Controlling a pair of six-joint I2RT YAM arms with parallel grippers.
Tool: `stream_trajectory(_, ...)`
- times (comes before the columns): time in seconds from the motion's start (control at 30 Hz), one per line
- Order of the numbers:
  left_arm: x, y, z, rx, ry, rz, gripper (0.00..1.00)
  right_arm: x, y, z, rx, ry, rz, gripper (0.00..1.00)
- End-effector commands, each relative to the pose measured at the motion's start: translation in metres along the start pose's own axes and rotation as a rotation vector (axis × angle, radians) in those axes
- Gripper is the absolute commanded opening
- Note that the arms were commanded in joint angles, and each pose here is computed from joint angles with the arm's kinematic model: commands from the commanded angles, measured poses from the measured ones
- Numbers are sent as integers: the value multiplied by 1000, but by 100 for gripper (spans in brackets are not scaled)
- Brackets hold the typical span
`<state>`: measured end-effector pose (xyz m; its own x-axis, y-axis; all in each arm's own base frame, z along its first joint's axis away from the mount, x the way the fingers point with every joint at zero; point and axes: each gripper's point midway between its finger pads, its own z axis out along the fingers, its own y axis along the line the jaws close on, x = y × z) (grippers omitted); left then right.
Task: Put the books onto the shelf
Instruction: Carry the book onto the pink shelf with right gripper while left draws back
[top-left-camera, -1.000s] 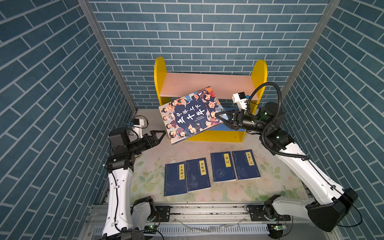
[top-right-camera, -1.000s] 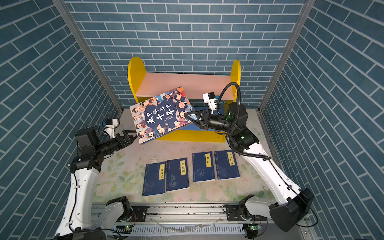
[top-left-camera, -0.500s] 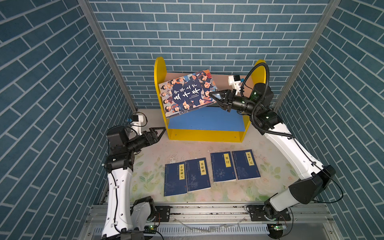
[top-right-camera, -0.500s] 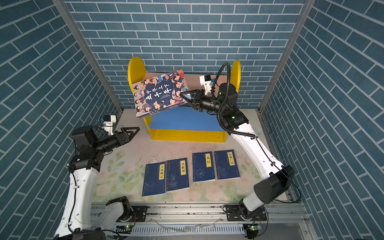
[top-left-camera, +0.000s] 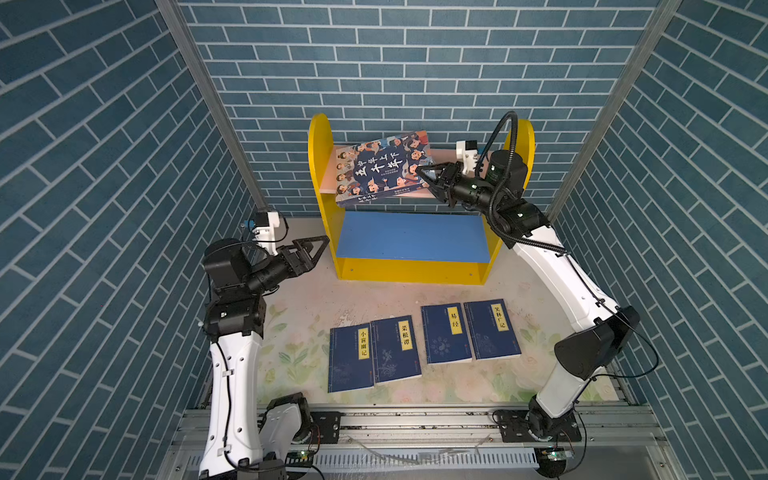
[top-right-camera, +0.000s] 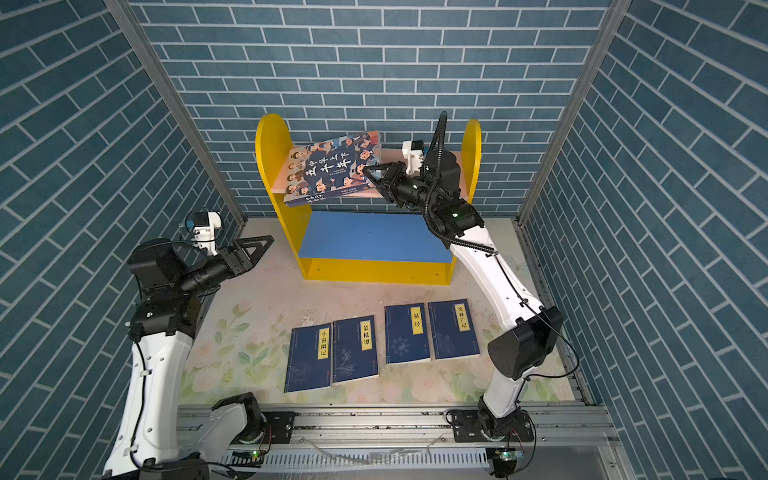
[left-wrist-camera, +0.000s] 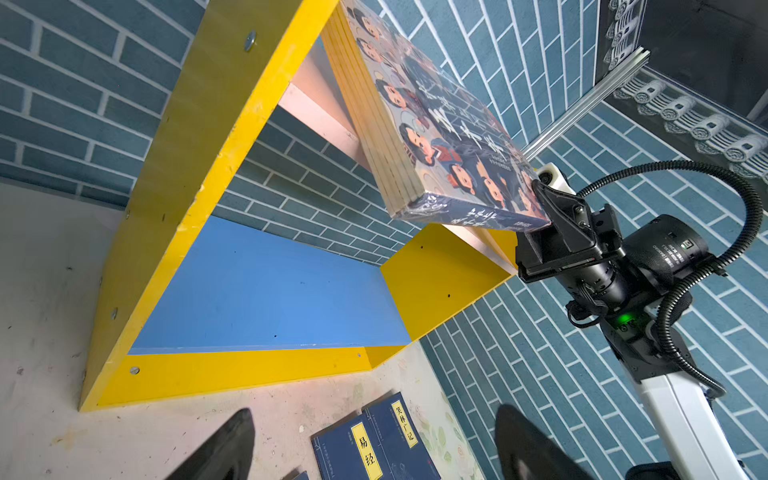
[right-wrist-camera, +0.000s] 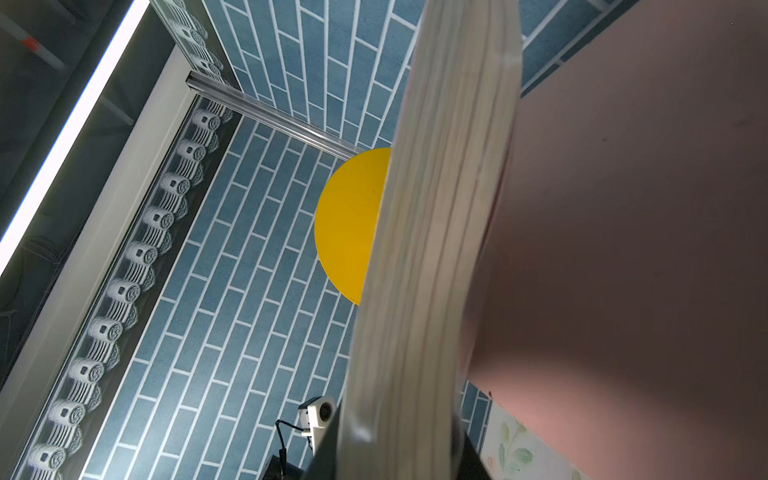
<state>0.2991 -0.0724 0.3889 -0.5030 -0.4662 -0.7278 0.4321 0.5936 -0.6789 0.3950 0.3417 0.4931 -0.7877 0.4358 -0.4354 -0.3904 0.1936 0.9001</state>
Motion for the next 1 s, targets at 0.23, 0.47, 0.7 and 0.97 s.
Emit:
stream_trajectory(0.23, -26, -19, 9, 43, -38, 44, 91, -37, 55, -13, -108, -153, -65, 1)
stream_trajectory(0.47, -36, -27, 17, 64, -40, 56, 92, -35, 47, -11, -51, -135, -54, 25)
stream_trajectory(0.7, -50, -30, 28, 46, -68, 40, 92, -32, 33, -12, 19, -122, -43, 41)
stream_trajectory(0.97, -77, -42, 37, 48, -115, 35, 92, -22, 21, -8, 83, -83, -22, 59)
